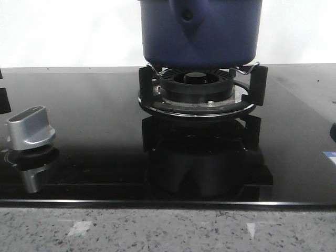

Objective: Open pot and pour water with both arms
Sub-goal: 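Lower the lid back onto the pot with the left gripper and release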

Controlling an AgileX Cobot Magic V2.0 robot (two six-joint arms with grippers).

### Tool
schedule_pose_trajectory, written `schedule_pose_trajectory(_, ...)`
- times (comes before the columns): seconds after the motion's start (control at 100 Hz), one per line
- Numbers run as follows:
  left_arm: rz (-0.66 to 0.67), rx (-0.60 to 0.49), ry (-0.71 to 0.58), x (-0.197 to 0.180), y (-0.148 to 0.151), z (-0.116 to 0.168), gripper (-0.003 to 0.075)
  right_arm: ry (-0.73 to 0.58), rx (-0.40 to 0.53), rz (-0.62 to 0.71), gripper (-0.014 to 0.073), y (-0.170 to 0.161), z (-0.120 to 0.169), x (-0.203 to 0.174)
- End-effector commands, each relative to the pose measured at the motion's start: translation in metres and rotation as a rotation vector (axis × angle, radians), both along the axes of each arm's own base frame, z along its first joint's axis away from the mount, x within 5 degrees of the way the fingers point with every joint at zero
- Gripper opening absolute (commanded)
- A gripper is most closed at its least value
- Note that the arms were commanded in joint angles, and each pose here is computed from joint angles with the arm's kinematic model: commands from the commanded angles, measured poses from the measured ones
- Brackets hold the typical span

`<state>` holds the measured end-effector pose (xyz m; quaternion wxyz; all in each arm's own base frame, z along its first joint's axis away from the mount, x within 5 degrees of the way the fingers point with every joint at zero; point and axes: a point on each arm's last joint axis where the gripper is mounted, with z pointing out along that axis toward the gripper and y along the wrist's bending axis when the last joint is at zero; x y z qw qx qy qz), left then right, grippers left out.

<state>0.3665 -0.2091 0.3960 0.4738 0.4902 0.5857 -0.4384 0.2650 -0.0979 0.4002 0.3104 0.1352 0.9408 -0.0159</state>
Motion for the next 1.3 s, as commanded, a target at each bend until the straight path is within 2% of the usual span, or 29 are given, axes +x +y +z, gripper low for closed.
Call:
schedule_pose_trajectory(0.0,0.012,-0.131,-0.099,-0.024,0.021,0.061,0.0568,-0.112,-0.020,-0.004,0.0485,0.003,0.023,-0.007)
schedule_pose_trajectory(0.06,0.020,-0.139,-0.131,-0.029,0.032,0.075,0.0557,-0.125,0.011,0.002,0.0485,0.005,0.023,-0.006)
schedule_pose_trajectory(0.17,0.056,-0.151,-0.165,-0.038,0.058,0.098,0.0530,-0.181,0.122,0.047,0.0485,0.016,0.027,-0.003)
schedule_pose_trajectory(0.27,0.105,-0.158,-0.182,-0.046,0.082,0.114,0.0463,-0.253,0.230,0.146,0.0450,0.029,0.033,0.001)
schedule_pose_trajectory(0.32,0.139,-0.162,-0.179,-0.049,0.093,0.120,0.0405,-0.300,0.283,0.206,0.0393,0.036,0.037,0.003)
schedule_pose_trajectory(0.39,0.184,-0.162,-0.178,-0.054,0.109,0.127,0.0299,-0.379,0.360,0.298,0.0261,0.047,0.045,0.005)
schedule_pose_trajectory(0.44,0.220,-0.153,-0.172,-0.057,0.119,0.131,0.0211,-0.454,0.423,0.369,0.0119,0.056,0.053,0.006)
schedule_pose_trajectory(0.51,0.262,-0.144,-0.153,-0.060,0.132,0.134,0.0073,-0.549,0.459,0.472,-0.0076,0.067,0.062,0.007)
schedule_pose_trajectory(0.56,0.288,-0.138,-0.131,-0.061,0.142,0.135,-0.0024,-0.605,0.482,0.512,-0.0050,0.075,0.067,0.009)
schedule_pose_trajectory(0.59,0.302,-0.135,-0.124,-0.064,0.147,0.137,-0.0020,-0.630,0.488,0.530,-0.0039,0.080,0.070,0.010)
schedule_pose_trajectory(0.66,0.359,-0.118,-0.104,-0.067,0.158,0.140,-0.0020,-0.685,0.460,0.554,-0.0041,0.092,0.077,0.009)
schedule_pose_trajectory(0.76,0.486,-0.075,-0.118,-0.076,0.174,0.147,-0.0020,-0.789,0.350,0.612,-0.0041,0.111,0.087,0.002)
schedule_pose_trajectory(0.85,0.624,-0.057,-0.153,-0.090,0.185,0.156,-0.0020,-0.904,0.261,0.608,-0.0041,0.128,0.095,-0.008)
schedule_pose_trajectory(0.92,0.729,-0.073,-0.208,-0.104,0.191,0.164,-0.0020,-0.978,0.193,0.586,-0.0041,0.137,0.095,-0.017)
schedule_pose_trajectory(1.05,0.961,-0.175,-0.319,-0.136,0.200,0.174,-0.0020,-1.050,0.095,0.508,-0.0042,0.144,0.082,-0.032)
schedule_pose_trajectory(1.17,1.137,-0.238,-0.399,-0.161,0.207,0.163,-0.0020,-1.058,0.044,0.432,-0.0043,0.142,0.061,-0.045)
schedule_pose_trajectory(1.29,1.132,-0.138,-0.441,-0.180,0.198,0.130,-0.0020,-1.025,-0.019,0.442,-0.0045,0.139,0.039,-0.061)
